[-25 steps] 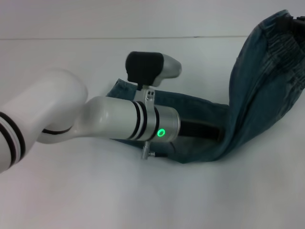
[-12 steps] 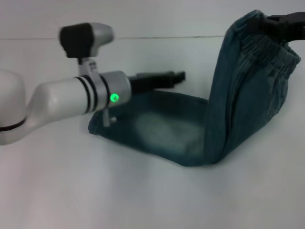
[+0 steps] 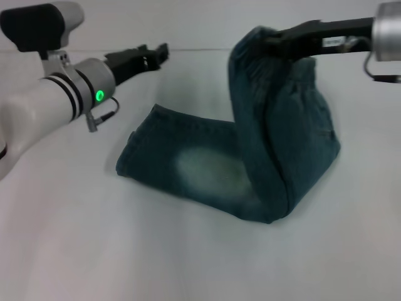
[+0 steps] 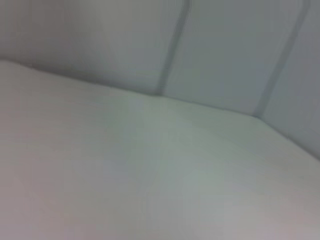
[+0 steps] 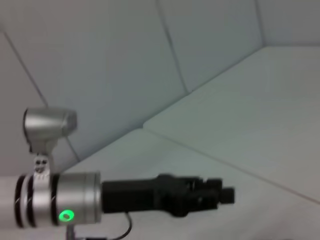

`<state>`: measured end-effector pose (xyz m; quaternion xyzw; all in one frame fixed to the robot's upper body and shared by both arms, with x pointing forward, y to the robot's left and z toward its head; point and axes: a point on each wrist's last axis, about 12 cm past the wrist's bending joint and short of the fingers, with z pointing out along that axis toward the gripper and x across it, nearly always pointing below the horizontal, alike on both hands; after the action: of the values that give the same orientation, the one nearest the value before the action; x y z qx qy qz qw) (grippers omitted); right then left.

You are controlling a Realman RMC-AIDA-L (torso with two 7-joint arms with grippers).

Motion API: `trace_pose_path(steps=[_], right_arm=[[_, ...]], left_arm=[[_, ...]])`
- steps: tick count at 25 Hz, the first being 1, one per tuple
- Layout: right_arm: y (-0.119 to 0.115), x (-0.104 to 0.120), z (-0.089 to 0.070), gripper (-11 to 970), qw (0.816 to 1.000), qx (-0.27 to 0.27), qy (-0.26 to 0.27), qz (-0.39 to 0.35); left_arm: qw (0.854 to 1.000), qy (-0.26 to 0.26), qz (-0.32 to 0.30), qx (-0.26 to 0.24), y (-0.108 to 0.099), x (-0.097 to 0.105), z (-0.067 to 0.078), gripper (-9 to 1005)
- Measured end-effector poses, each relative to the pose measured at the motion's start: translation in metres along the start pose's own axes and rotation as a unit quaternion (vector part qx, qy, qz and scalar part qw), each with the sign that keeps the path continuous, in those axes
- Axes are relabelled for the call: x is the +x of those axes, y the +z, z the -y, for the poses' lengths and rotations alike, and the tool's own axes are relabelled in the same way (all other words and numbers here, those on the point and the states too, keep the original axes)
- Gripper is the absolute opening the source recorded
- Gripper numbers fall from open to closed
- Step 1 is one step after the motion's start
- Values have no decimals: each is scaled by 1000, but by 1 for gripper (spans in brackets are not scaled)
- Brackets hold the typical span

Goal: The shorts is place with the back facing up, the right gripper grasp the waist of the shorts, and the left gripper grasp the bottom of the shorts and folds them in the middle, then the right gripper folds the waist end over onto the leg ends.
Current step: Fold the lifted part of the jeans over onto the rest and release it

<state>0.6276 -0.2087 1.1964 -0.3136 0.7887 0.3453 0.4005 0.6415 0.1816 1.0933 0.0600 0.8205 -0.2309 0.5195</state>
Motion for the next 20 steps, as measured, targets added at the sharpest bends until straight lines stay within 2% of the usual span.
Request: trace_pose_path(steps=[1,7,14,20], right_arm=[[0,0,0,84,1000,0,0,0],[46,-10,-20,86,998,-25,-26,-47],[95,-14,-45,88,991,-51,-58,-110],[118,-12,-57,90,985,-54,-82,-145]], left_arm=[[1000,6,6,-16,0,-3,-4,448],[995,33,41,-83,-3,-21,-19,448],[991,51,62,-104,-6,-33,-21,448],[990,58,67,-111,-6,-37,-21,449]])
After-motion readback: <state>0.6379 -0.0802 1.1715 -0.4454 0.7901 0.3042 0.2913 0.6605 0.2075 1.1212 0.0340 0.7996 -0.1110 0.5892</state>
